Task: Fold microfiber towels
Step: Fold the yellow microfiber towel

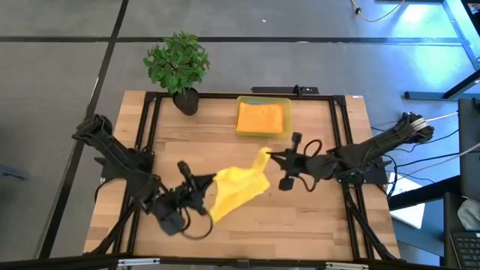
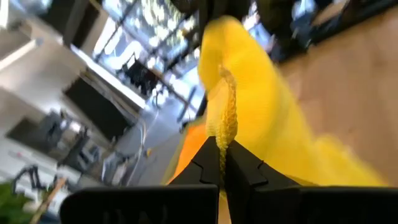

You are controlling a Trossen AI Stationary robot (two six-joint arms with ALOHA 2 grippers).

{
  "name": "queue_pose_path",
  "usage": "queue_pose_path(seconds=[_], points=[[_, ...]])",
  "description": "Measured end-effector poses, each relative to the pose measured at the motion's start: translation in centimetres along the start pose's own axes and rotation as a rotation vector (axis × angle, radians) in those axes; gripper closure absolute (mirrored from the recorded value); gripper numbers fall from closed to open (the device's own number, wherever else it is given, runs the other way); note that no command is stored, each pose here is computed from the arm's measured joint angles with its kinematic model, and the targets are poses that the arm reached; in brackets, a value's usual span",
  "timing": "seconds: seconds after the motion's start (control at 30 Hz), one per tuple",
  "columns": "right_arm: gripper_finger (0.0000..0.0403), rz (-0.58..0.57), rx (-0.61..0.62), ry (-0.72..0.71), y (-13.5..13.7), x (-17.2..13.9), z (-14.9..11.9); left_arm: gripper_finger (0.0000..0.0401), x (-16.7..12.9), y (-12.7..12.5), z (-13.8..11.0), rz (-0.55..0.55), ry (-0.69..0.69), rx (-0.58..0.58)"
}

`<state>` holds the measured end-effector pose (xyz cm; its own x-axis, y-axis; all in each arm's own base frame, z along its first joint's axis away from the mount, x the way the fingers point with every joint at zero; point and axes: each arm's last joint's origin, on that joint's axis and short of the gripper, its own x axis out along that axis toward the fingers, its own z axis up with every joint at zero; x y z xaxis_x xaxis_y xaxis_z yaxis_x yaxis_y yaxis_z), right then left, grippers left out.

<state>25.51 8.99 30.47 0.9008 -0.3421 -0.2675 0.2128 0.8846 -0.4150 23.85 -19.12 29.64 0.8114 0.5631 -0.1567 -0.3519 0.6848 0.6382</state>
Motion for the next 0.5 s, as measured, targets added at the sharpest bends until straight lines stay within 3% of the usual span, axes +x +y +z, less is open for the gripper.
queue_pose_path(seconds=[0.17, 0.5], points=[[0.0401, -0.061, -0.01, -0.032, -1.9, -1.5, 0.7, 0.0401, 2.1, 2.7, -1.5, 0.04, 0.103, -0.005], [0.0402, -0.203, 0.022, -0.069, -7.0, -3.5, 1.2, 0.0401, 5.7, 10.7, -2.1, 0.114, 0.208, -0.047]])
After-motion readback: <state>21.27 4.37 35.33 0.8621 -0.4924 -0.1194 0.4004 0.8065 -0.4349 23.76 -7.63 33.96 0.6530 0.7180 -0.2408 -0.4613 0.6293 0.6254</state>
